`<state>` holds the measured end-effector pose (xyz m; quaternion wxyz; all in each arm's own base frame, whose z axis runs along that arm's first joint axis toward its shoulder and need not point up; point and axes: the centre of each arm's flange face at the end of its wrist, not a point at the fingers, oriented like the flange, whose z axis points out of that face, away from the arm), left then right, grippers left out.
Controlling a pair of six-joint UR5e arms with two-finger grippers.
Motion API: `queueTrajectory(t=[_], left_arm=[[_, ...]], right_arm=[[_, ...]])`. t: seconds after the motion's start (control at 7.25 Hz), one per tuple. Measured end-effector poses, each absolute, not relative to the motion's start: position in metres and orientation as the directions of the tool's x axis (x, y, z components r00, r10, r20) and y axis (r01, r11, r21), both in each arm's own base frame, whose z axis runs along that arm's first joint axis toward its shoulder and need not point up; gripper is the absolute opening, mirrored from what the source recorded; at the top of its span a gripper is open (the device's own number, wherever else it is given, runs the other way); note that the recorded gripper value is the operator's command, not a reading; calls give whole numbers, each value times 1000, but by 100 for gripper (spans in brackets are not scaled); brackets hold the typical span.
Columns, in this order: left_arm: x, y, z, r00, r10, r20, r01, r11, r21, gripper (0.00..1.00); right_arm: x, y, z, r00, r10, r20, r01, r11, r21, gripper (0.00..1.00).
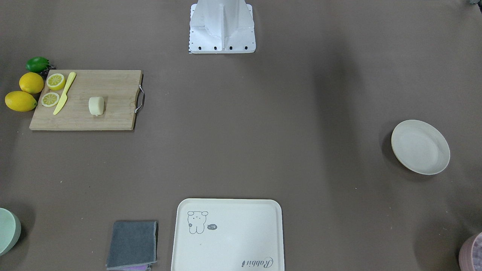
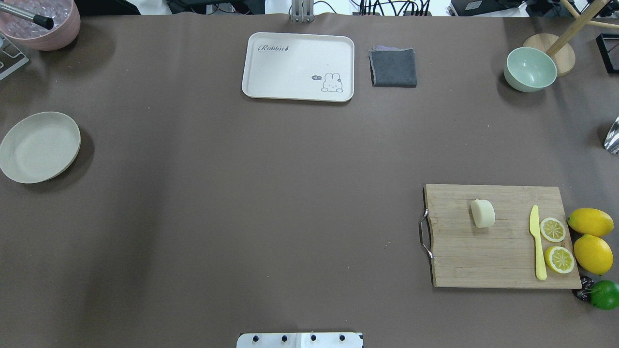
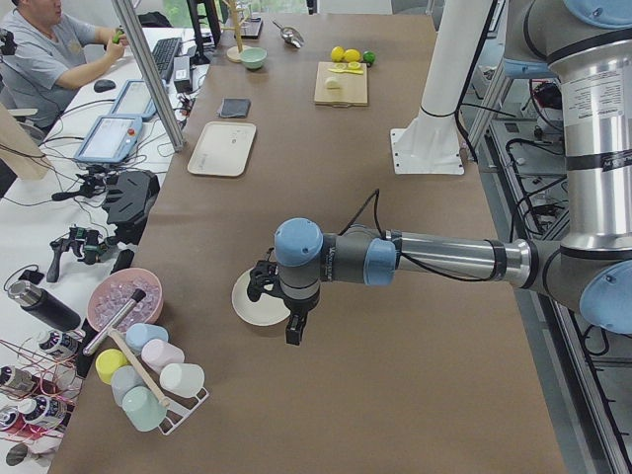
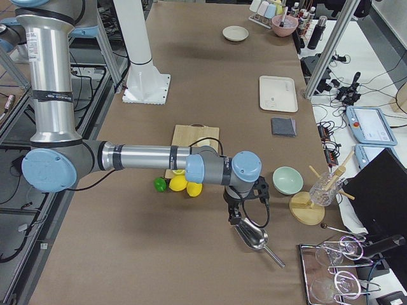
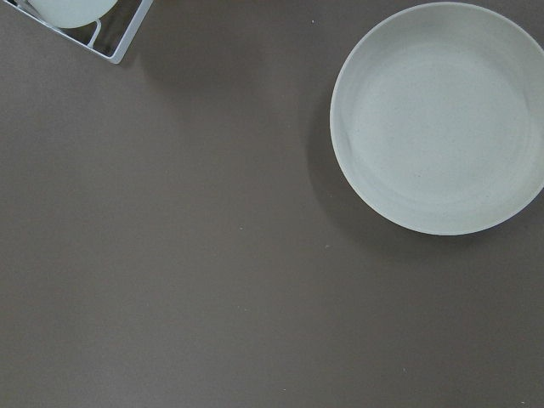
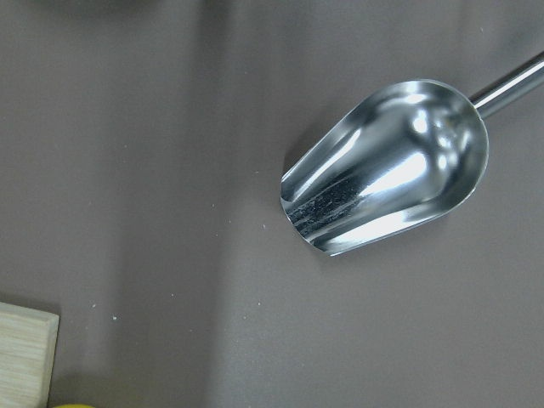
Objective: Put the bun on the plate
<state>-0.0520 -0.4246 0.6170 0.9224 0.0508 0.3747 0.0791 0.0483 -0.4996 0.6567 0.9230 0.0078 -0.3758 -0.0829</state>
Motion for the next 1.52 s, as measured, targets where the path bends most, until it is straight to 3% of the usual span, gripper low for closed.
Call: queueTrajectory(t=[1.52], left_arm=[[-61, -426, 605, 711, 142, -688, -41, 986, 162, 98]], right_arm=[[49, -500, 645, 705, -172, 688, 145, 985, 97, 100]])
